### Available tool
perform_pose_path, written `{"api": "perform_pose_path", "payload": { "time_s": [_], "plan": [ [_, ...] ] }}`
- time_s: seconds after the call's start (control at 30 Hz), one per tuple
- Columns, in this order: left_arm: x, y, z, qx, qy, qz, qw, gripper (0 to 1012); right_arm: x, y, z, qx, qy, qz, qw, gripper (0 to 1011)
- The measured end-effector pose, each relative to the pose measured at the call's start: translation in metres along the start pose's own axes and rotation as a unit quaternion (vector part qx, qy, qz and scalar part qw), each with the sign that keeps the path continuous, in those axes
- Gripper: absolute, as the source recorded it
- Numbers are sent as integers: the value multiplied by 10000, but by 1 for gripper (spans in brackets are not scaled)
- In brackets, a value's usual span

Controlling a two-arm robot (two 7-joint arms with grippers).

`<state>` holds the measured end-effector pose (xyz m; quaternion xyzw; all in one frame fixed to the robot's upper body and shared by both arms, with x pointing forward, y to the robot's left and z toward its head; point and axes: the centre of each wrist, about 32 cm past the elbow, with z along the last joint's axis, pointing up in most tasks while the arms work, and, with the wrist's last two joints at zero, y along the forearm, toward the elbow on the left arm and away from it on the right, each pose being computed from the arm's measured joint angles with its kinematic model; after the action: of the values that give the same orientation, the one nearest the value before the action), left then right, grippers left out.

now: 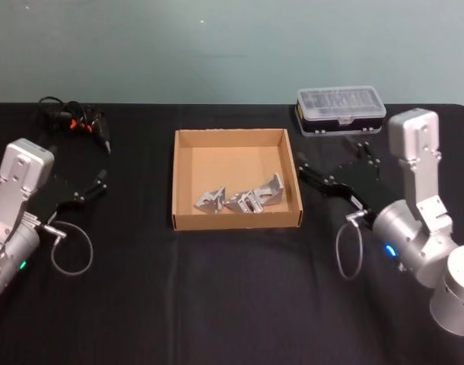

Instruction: Use one hand to pick up the angle iron from the table and place it into the box.

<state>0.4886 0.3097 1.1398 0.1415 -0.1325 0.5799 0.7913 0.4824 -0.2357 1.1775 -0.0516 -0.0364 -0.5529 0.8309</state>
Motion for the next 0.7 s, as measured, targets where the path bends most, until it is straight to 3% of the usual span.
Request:
{"api": "perform_pose_path", "payload": {
  "time_s": [0.37,0.7],
  "plan": [
    [0,0,0,0,0,0,10000,1011,133,-164,-231,-148,212,-272,9993,1004],
    [0,0,0,0,0,0,10000,1011,125,-153,-217,-130,203,-254,9994,1004]
  ]
}}
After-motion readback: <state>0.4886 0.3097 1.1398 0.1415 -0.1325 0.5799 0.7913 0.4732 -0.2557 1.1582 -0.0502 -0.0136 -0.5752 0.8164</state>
